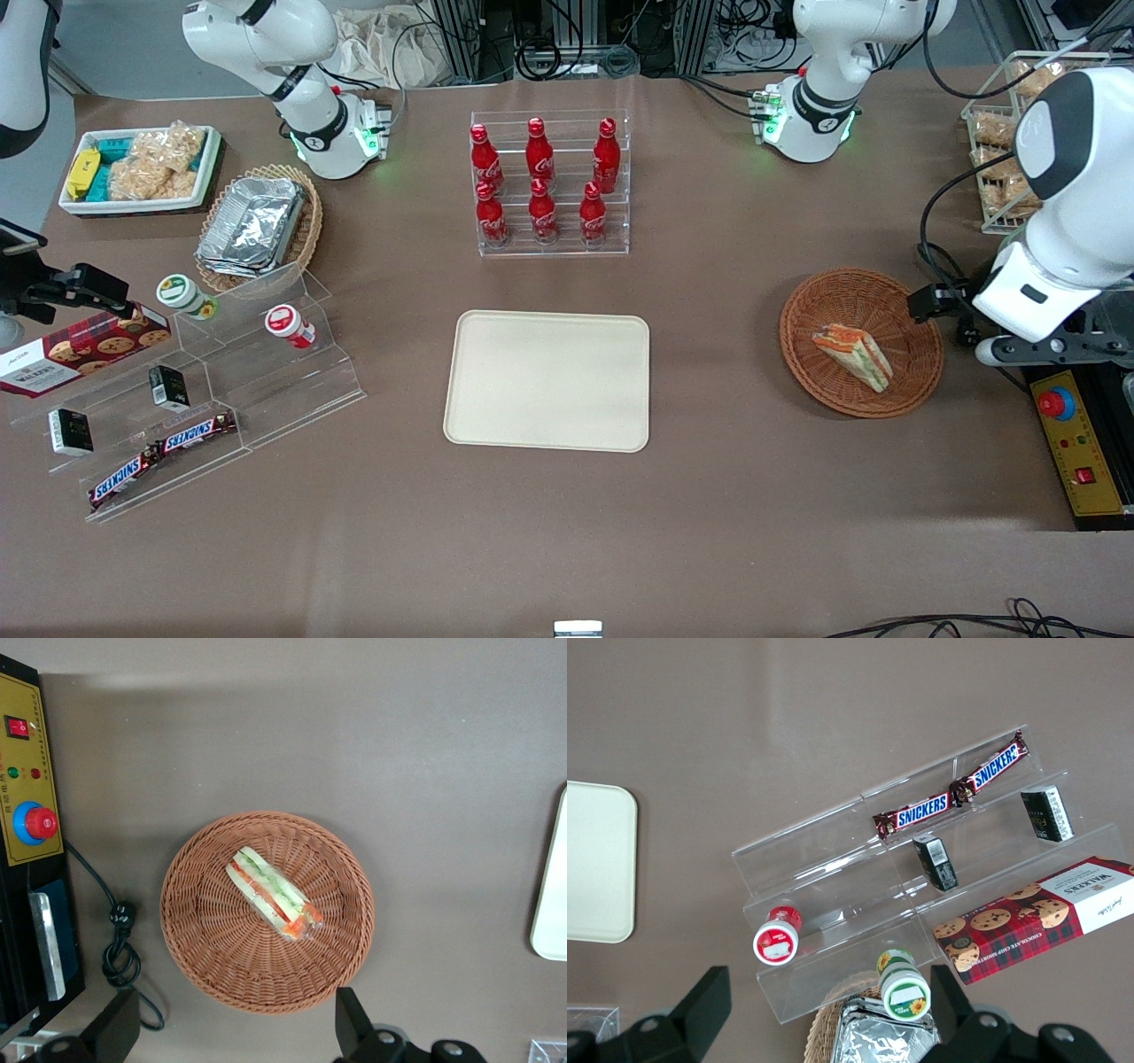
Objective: Place sandwich from basket to tray
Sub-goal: 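Lower the open left gripper over the wrapped sandwich in the wicker basket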
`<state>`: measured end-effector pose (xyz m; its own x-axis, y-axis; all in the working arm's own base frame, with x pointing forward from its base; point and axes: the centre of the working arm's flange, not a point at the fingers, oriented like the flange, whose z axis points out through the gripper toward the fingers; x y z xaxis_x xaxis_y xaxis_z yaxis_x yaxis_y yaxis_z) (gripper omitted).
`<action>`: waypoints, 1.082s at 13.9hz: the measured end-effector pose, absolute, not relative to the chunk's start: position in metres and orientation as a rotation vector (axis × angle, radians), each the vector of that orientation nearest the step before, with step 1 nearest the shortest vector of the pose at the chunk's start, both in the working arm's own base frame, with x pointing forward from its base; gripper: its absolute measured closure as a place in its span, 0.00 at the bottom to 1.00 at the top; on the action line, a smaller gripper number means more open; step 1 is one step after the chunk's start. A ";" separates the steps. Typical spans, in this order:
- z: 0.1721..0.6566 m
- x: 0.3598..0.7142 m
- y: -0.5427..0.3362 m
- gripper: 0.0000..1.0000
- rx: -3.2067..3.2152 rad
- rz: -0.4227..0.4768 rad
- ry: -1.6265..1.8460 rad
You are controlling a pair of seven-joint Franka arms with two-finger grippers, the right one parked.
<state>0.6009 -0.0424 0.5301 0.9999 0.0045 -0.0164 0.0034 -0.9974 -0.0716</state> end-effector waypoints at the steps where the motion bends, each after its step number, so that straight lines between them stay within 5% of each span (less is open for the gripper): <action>1: 0.530 0.606 -0.044 0.00 -3.069 0.035 -0.010; 7: 0.494 0.607 -0.041 0.00 -3.009 0.118 -0.585; 11: 0.381 0.600 0.002 0.00 -2.892 0.044 -1.103; 15: 0.313 0.581 0.016 0.00 -2.718 0.108 -1.424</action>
<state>0.5812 0.0162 0.3129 0.5679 0.8226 -0.0293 0.8176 -0.5678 -0.0951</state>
